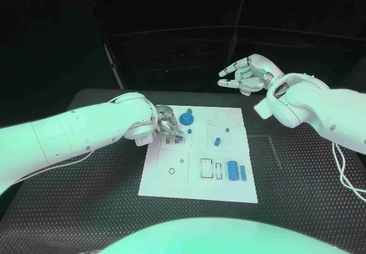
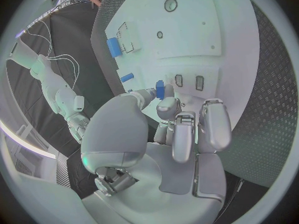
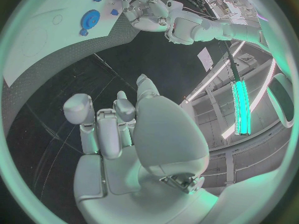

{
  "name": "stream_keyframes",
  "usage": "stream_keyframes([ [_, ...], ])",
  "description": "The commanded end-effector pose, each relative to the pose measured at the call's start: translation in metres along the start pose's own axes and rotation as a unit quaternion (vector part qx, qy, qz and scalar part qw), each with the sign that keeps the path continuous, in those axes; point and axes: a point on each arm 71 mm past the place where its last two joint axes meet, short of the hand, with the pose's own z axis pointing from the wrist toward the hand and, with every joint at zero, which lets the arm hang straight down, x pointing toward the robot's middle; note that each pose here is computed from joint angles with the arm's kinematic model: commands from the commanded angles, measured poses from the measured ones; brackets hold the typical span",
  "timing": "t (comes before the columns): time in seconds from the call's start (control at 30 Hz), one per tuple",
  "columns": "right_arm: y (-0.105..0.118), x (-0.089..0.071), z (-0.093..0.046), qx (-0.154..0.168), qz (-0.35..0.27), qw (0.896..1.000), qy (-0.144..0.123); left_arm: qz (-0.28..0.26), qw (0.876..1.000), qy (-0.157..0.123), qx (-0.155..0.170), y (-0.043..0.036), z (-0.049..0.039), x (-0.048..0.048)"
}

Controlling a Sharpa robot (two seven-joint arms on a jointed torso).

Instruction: Assemble the parts on the task board

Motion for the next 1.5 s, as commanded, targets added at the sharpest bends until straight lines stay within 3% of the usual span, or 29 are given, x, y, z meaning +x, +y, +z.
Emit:
stream_keyframes([
  [0.03, 0.001, -0.001, 0.000, -0.004, 0.001, 1.000, 0.002, -0.001, 0.999, -0.046, 0.004, 0.0020, -0.0014, -0.0012],
  [0.2, 0.000, -0.001, 0.000, -0.004, 0.001, 1.000, 0.001, 0.016, 0.998, -0.066, -0.001, 0.0093, -0.0005, 0.0022],
  [0.47, -0.001, -0.002, 0.000, -0.003, 0.000, 1.000, 0.000, 0.025, 0.997, -0.076, -0.005, 0.0144, 0.0024, 0.0084],
  [1.5, 0.000, -0.001, 0.002, -0.004, 0.000, 1.000, 0.001, 0.048, 0.997, -0.064, -0.008, 0.0074, 0.0110, 0.0162],
])
